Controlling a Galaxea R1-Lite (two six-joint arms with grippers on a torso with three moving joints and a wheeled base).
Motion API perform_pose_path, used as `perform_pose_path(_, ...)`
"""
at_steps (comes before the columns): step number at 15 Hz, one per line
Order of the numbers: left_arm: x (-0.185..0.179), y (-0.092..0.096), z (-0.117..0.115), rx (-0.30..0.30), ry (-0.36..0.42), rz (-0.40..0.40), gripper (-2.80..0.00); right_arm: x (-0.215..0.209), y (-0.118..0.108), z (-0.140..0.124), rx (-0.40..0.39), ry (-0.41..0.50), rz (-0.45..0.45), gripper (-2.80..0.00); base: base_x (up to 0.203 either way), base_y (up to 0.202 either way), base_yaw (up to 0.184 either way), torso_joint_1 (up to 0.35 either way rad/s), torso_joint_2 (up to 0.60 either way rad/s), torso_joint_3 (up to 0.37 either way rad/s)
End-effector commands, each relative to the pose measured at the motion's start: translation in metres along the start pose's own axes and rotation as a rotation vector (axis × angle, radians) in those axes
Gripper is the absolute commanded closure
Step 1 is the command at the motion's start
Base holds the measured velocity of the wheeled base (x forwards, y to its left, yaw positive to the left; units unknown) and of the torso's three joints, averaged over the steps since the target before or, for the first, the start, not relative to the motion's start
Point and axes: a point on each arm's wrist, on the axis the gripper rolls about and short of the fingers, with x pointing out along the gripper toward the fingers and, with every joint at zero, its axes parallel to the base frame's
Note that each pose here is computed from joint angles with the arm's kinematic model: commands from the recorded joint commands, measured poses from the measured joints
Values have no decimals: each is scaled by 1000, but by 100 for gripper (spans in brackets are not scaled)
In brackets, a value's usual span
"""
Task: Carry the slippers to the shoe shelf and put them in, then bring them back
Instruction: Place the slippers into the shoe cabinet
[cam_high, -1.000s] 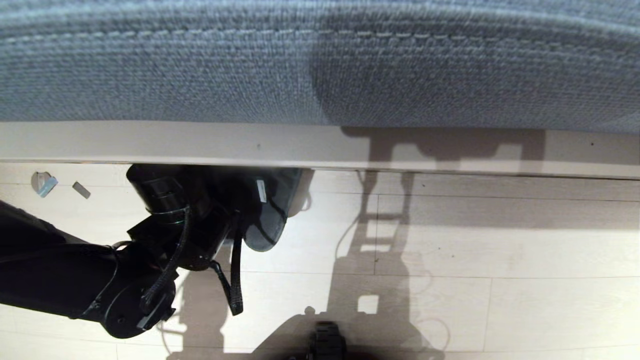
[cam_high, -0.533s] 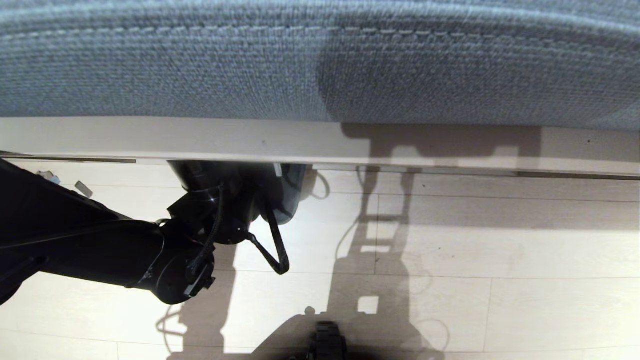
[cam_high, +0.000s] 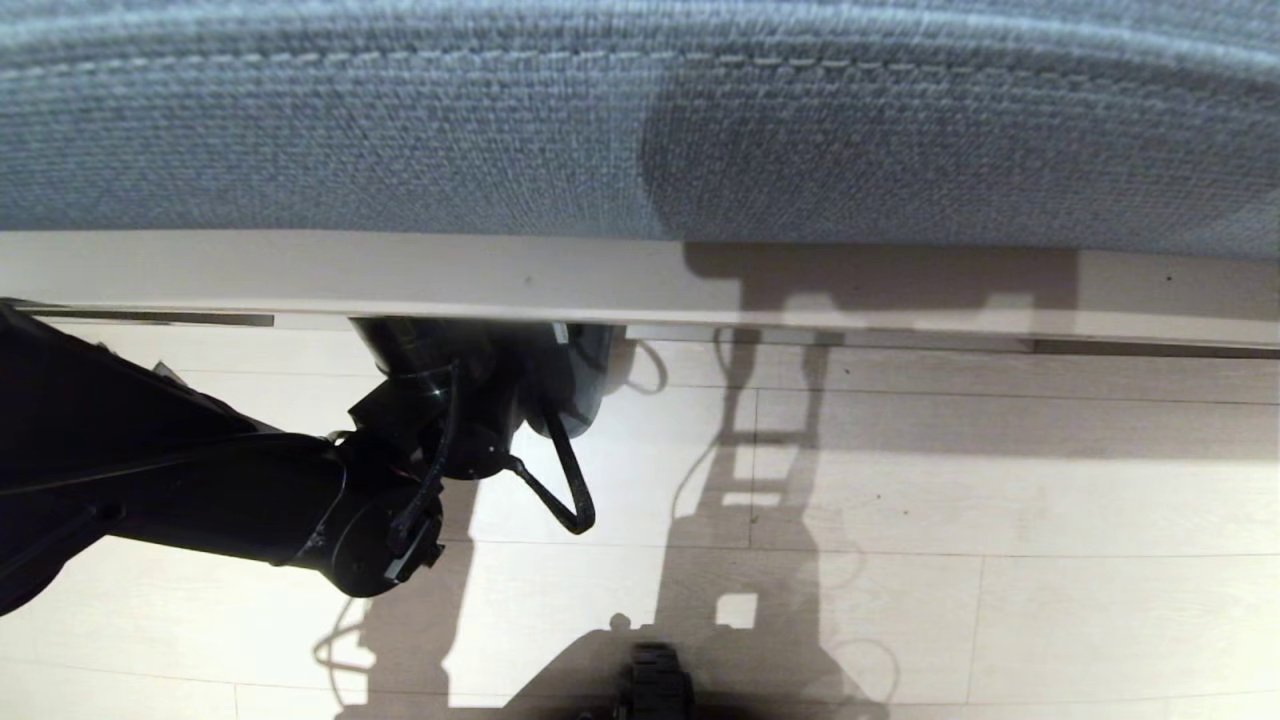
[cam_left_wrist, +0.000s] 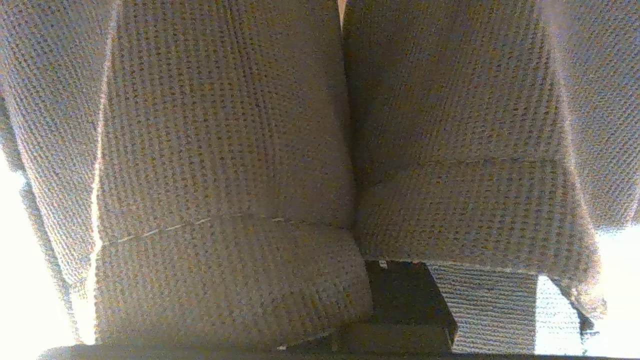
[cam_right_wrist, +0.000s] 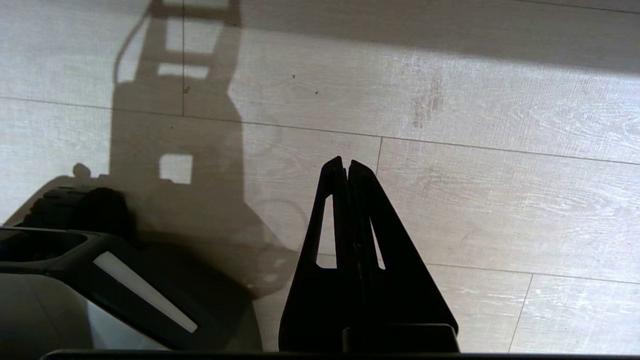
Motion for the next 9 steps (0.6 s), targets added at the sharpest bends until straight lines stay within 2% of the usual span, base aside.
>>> perform_pose_path(1, -8, 4, -8, 18, 31, -3, 0, 0, 0, 0, 0, 1, 0, 0, 0, 0, 0, 0, 0, 0)
perform_pose_path(5, -27, 17, -14, 31, 36, -4, 0, 0, 0, 0, 0, 1, 1, 0, 0, 0, 0, 0, 0, 0)
perform_pose_path(9, -32, 22, -1, 9, 2, 0, 0, 0, 0, 0, 0, 1, 1, 0, 0, 0, 0, 0, 0, 0)
